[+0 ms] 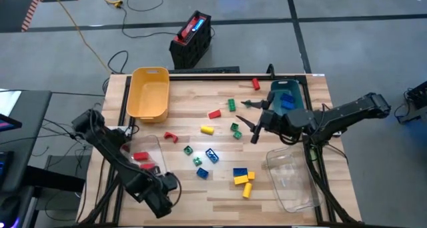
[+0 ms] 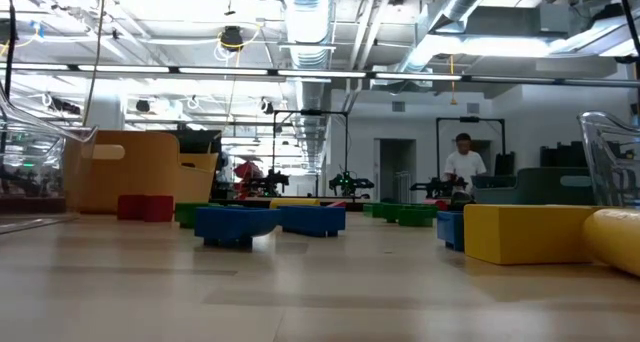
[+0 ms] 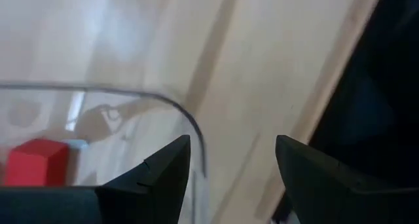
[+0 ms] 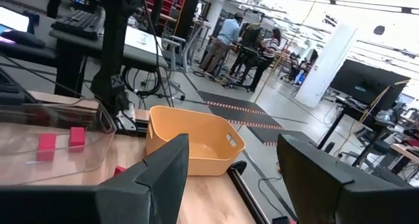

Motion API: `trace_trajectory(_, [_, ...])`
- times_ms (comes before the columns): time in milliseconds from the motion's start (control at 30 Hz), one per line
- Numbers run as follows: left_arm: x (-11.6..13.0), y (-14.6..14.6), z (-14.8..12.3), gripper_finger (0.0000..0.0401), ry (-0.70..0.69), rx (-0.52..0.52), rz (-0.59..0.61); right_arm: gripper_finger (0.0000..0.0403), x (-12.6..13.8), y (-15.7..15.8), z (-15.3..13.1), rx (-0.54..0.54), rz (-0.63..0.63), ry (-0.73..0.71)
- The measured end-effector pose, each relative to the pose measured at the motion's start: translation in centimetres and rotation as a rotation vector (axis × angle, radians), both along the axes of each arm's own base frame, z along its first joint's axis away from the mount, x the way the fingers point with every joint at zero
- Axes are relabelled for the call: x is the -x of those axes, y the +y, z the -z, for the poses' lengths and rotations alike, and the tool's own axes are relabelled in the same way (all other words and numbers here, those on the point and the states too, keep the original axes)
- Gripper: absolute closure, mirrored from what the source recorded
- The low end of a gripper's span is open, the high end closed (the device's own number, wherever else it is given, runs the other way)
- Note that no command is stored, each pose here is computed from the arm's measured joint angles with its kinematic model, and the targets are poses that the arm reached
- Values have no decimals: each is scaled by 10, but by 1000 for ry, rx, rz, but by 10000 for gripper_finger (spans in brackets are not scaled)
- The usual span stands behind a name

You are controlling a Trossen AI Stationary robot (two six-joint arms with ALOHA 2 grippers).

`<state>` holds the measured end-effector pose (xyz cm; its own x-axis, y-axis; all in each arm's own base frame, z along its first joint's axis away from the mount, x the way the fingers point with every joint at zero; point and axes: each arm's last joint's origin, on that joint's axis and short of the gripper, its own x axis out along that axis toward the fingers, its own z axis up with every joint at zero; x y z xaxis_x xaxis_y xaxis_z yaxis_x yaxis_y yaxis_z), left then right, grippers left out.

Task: Sort blocks
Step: Adjust the left transparent bin

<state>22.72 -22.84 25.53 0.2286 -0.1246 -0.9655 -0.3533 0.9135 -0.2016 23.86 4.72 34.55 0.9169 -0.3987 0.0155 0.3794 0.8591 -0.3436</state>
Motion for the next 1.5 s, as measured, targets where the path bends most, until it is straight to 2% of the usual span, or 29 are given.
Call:
trace_trajectory(167, [23, -5, 9, 182, 172, -4, 30, 154, 0, 2, 0, 0, -6, 0])
trace_trajectory(500, [59, -37, 9, 182, 237, 82, 83, 154, 0, 1, 0, 4, -6, -2])
trace_trajectory(767, [87, -38, 10, 182, 403, 10, 107, 154, 1, 2, -1, 4, -10, -5])
trace_trajectory(867, [93, -32, 10, 182, 454, -63, 85, 154, 1, 2, -1, 3, -10, -6])
trace_trajectory(1000, [94, -27, 9, 182, 444, -120, 78, 154, 1, 2, -1, 2, -10, -8])
trace_trajectory(1100, [95, -28, 9, 182, 444, -115, 106, 154, 1, 2, -1, 1, -10, -8])
trace_trajectory(1500, [102, -19, 7, 182, 528, -205, 103, 154, 1, 5, -1, 3, -18, -11])
